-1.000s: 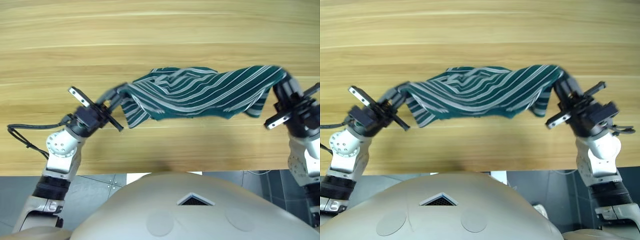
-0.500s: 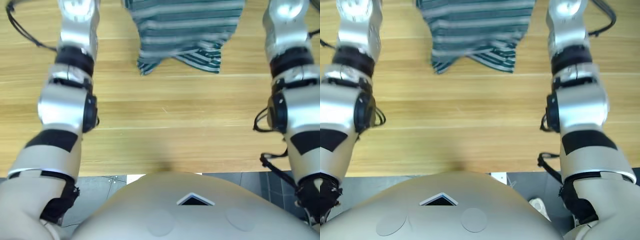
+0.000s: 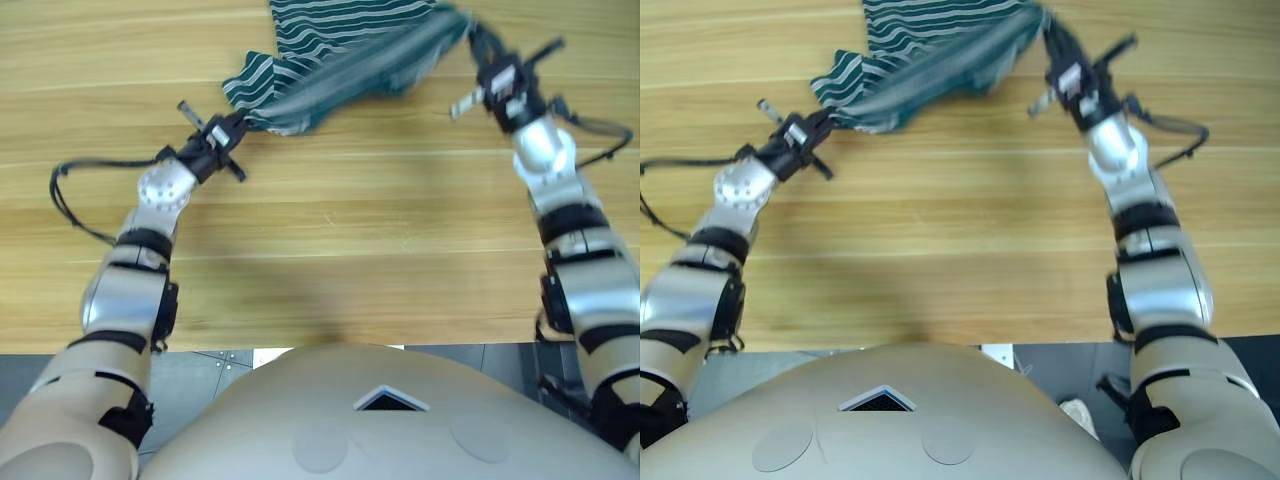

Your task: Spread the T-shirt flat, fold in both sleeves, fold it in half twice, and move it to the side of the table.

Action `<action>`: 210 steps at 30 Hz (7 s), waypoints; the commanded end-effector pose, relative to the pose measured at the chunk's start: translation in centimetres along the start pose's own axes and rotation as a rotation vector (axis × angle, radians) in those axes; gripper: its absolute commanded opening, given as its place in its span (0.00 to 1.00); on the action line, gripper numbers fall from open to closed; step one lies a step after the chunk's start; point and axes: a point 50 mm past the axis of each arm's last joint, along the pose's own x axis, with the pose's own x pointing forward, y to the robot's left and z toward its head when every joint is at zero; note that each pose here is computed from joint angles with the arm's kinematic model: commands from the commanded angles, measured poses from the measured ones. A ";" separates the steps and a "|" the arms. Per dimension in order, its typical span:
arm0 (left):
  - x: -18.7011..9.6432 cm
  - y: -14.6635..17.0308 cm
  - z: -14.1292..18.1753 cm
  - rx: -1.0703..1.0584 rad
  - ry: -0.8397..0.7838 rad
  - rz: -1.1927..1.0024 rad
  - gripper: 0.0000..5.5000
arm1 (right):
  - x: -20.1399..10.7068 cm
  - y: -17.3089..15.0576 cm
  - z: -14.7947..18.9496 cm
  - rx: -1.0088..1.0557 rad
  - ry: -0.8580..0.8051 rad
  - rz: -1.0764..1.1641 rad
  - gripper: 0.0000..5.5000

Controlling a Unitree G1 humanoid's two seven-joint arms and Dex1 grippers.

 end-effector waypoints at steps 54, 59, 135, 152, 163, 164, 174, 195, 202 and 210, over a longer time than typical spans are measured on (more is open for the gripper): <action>-14.2 -3.2 1.4 -0.153 0.087 0.048 0.43 | -12.3 10.1 3.8 0.054 0.025 0.767 0.45; -15.0 -2.8 0.7 0.153 0.326 0.008 0.43 | -9.8 6.0 6.2 0.143 -0.129 0.449 0.45; -7.5 -5.5 -1.4 0.740 0.427 -0.489 0.04 | -9.7 3.0 9.4 0.398 -0.283 0.203 0.46; -7.4 -5.4 1.5 0.572 0.318 -0.172 0.00 | -9.9 3.6 9.2 0.403 -0.266 0.224 0.46; -6.4 -2.6 3.8 0.641 0.238 0.061 0.00 | -10.1 4.1 8.9 0.402 -0.250 0.246 0.46; -6.2 -2.5 4.0 0.648 0.229 0.074 0.00 | -10.1 4.1 8.9 0.403 -0.251 0.249 0.46; -4.2 -2.6 5.3 0.641 0.123 0.133 0.00 | -10.1 4.5 8.8 0.408 -0.254 0.265 0.46; -1.9 -6.9 4.8 0.455 0.060 -0.078 0.24 | -10.0 4.6 8.8 0.403 -0.244 0.270 0.46; -4.7 -10.1 3.9 0.380 0.103 -0.330 0.40 | -10.3 3.5 8.3 0.349 -0.198 0.242 0.46; -5.6 -11.7 5.3 0.269 0.067 -0.344 0.40 | -12.9 -0.7 5.0 -0.024 0.106 0.147 0.46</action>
